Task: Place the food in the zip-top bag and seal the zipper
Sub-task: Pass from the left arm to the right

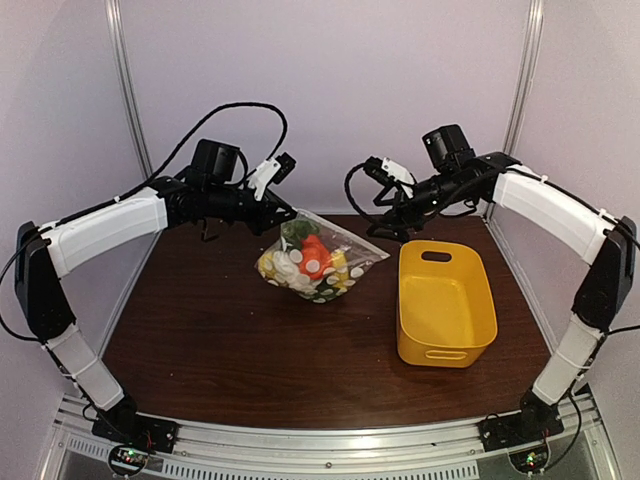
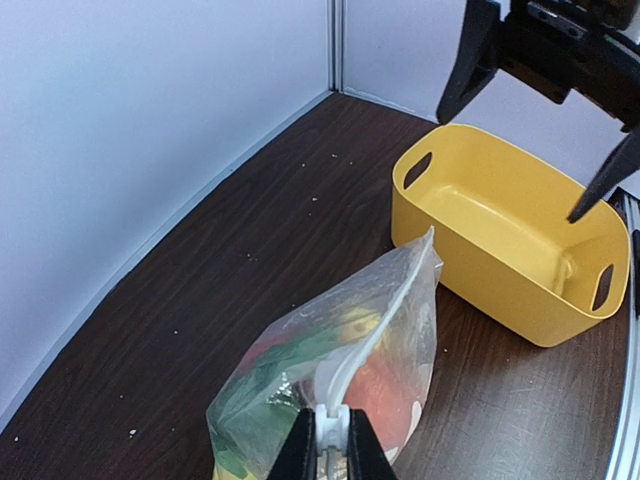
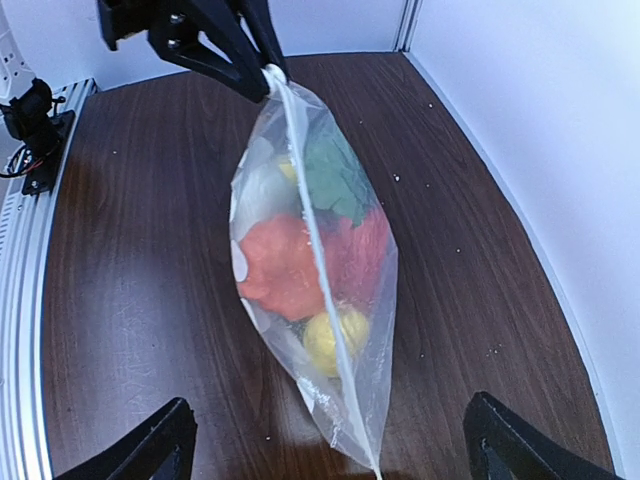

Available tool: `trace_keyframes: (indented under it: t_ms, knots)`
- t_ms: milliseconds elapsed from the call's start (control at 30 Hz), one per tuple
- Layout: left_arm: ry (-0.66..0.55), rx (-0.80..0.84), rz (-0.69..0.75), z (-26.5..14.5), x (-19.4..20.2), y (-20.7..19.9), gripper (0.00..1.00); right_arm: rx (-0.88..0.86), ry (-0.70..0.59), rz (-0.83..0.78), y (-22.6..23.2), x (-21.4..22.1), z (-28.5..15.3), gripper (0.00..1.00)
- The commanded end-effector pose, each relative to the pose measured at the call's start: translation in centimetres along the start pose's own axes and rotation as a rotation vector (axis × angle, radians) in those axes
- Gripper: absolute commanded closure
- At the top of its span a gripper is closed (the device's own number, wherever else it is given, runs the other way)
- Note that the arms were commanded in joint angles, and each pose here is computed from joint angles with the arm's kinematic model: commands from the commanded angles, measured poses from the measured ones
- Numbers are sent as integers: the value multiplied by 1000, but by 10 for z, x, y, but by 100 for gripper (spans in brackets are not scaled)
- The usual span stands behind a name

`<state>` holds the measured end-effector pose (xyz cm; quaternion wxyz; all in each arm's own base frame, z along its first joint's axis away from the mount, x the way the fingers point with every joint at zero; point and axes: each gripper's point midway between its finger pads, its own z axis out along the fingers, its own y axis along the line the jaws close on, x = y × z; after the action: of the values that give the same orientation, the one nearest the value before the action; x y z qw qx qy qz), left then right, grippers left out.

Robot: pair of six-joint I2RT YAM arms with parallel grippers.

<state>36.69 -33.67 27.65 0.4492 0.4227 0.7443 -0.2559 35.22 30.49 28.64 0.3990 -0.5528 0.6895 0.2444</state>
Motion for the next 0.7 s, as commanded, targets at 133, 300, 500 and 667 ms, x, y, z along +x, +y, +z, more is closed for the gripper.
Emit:
trace_keyframes:
  t_ms: [133,300,500,667]
  knots:
    - [-95,12,29,-18,-24,-8,100,-124,95,-54,-5,21,57,15]
    - [-100,4,39,-22,-23,-9,100,-119,87,-26,-14,23,76,38]
    - [-69,-34,19,-18,-13,3,95,-96,47,-11,-30,5,85,100]
    - [-145,-145,-14,-44,-27,27,48,4,-70,34,-52,-40,77,100]
